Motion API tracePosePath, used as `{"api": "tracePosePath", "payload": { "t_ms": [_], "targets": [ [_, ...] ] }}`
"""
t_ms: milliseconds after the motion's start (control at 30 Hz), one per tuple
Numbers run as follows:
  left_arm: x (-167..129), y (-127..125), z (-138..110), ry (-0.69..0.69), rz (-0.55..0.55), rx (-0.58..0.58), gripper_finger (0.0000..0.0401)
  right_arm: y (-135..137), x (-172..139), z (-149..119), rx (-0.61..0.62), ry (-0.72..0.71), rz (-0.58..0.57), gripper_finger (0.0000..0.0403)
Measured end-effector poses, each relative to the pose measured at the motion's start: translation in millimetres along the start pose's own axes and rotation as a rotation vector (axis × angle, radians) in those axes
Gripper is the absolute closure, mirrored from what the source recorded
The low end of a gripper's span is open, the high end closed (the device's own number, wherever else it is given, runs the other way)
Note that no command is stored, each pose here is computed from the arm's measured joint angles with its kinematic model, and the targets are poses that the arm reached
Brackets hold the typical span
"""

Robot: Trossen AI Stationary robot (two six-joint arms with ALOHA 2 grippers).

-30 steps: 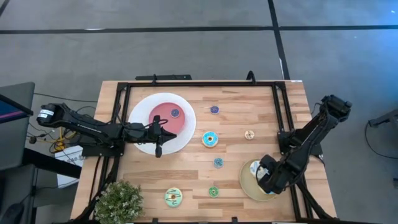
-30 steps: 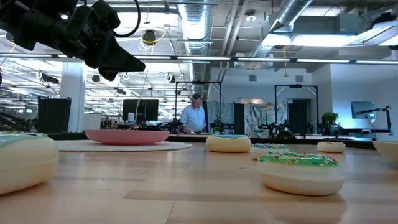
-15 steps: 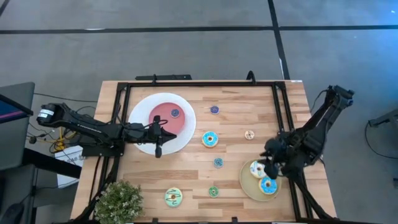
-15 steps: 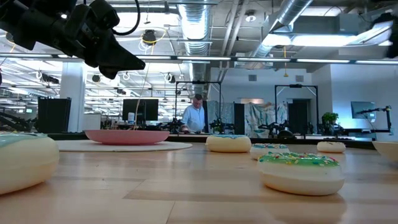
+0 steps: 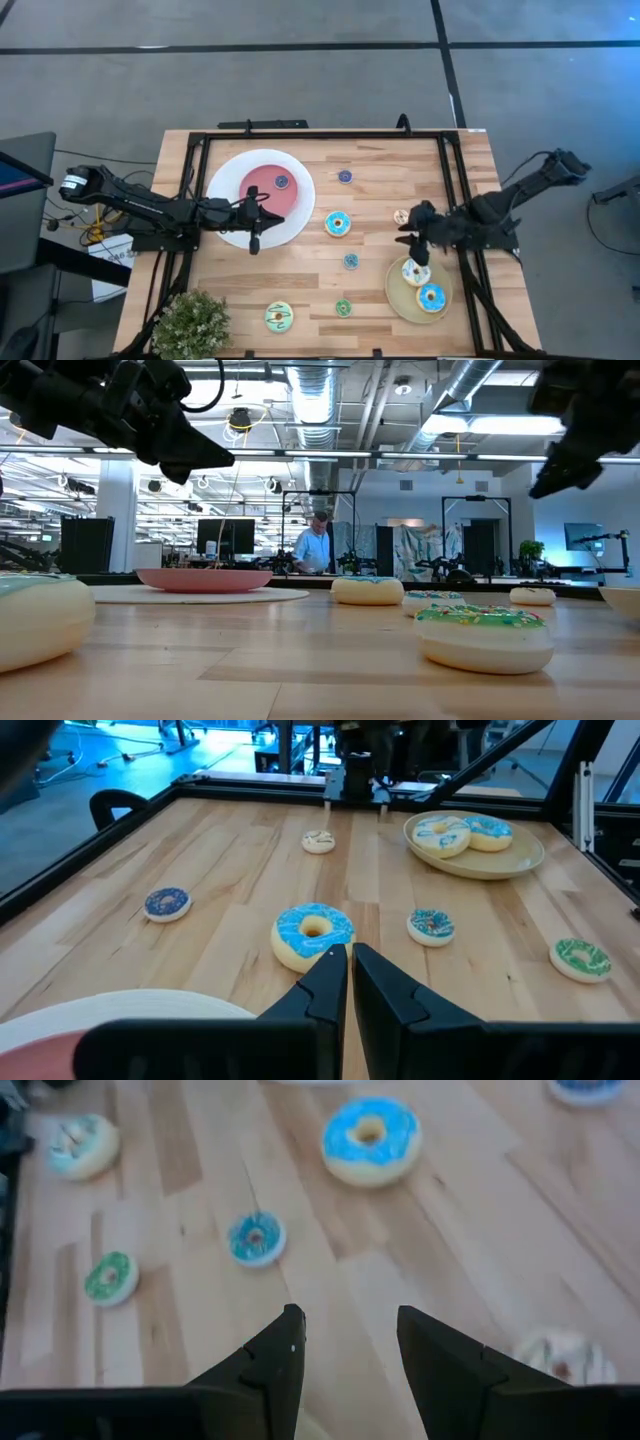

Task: Pick & Place donuts
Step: Put the small blue donut onto the pink plate

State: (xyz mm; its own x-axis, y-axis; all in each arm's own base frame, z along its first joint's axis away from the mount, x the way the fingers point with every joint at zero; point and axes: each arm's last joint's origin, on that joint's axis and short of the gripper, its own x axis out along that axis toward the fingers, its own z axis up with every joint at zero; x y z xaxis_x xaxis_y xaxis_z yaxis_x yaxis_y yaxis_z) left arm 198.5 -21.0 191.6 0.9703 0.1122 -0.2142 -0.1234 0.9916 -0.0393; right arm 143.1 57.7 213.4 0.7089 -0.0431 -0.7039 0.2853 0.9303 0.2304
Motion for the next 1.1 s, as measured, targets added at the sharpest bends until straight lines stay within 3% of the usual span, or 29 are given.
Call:
{"api": "tracePosePath", "payload": {
  "t_ms": [433, 667, 900, 1100],
  "targets": [
    [13.9, -19.6, -2.8, 0.006, -0.006, 0.025, 0.0388, -57.6, 24.4, 27.5, -0.035, -0.177, 0.097, 0.0255],
    [45.6, -33.4, 4.4, 0.052, -0.014, 0.046, 0.0388, -77.9, 28.2, 26.5, 0.033, -0.193, 0.004, 0.0265],
    [86.3, -50.6, 23.0, 0.125, -0.033, 0.134, 0.0388, -83.5, 36.2, 16.4, 0.029, -0.209, -0.006, 0.0274],
    [125.1, -63.0, 47.2, 0.128, -0.018, 0.098, 0.0388, -87.9, 44.1, 0.2, 0.005, -0.162, -0.018, 0.028]
  ]
}}
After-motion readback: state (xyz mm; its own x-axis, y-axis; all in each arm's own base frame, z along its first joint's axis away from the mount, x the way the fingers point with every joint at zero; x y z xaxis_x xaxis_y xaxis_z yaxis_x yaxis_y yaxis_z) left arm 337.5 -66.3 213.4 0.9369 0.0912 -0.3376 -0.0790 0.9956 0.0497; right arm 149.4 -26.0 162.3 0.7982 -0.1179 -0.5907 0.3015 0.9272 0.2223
